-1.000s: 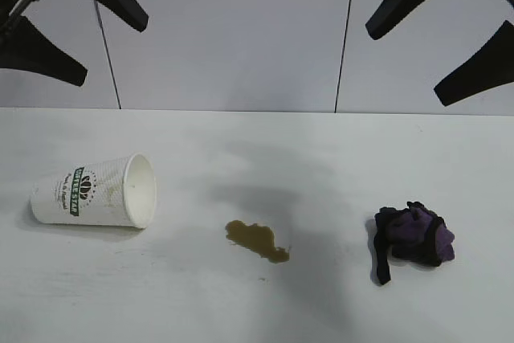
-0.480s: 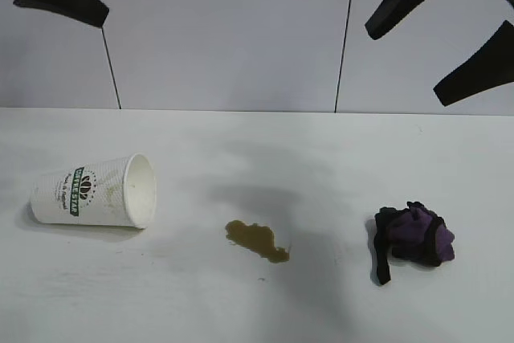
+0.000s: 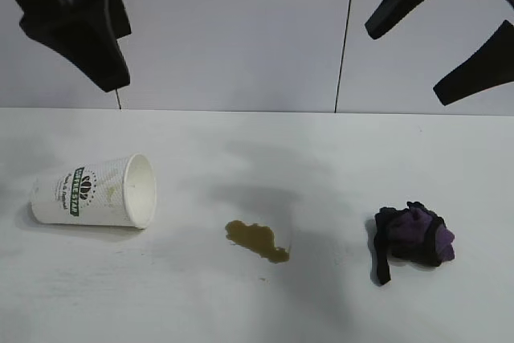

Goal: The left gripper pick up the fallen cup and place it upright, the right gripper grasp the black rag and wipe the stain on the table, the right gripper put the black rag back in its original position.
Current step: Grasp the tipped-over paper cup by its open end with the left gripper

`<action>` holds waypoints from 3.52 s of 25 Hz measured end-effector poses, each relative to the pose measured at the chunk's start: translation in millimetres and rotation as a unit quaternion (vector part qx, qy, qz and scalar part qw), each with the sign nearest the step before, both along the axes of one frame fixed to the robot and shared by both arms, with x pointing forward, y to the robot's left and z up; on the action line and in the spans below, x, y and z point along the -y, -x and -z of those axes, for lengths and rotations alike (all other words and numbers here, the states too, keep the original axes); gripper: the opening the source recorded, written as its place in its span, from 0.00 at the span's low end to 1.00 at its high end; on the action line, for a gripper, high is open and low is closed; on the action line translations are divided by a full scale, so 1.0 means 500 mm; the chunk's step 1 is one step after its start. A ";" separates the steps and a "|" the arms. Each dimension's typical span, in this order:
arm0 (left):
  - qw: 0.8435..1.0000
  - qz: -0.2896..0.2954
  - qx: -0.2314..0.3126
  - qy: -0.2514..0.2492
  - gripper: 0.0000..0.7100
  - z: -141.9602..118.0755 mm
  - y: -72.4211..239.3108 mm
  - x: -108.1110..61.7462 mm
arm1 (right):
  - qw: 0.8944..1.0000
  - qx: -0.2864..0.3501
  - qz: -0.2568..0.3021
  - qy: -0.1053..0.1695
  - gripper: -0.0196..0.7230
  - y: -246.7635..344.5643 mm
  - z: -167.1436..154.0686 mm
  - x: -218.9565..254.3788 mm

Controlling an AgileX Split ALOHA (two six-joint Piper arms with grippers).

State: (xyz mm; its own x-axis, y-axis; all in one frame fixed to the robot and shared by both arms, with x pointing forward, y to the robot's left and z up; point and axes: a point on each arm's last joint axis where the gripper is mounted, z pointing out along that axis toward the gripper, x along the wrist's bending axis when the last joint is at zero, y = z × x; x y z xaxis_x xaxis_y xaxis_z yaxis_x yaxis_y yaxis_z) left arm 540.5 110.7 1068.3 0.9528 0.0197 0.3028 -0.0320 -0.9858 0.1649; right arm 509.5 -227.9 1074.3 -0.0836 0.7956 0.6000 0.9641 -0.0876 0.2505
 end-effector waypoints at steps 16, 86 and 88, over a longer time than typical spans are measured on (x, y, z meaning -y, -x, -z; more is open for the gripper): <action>0.981 0.074 0.002 -0.177 0.85 0.203 -0.063 0.062 | 1.000 0.001 0.000 0.000 0.78 0.000 0.000 0.000; 0.995 -0.085 -0.048 0.018 0.74 0.243 -0.114 0.050 | 1.000 0.014 0.009 0.009 0.78 -0.006 0.000 0.003; 0.987 -0.107 -0.058 0.101 0.74 0.200 -0.117 0.044 | 1.000 0.014 0.009 0.009 0.78 -0.006 0.000 0.003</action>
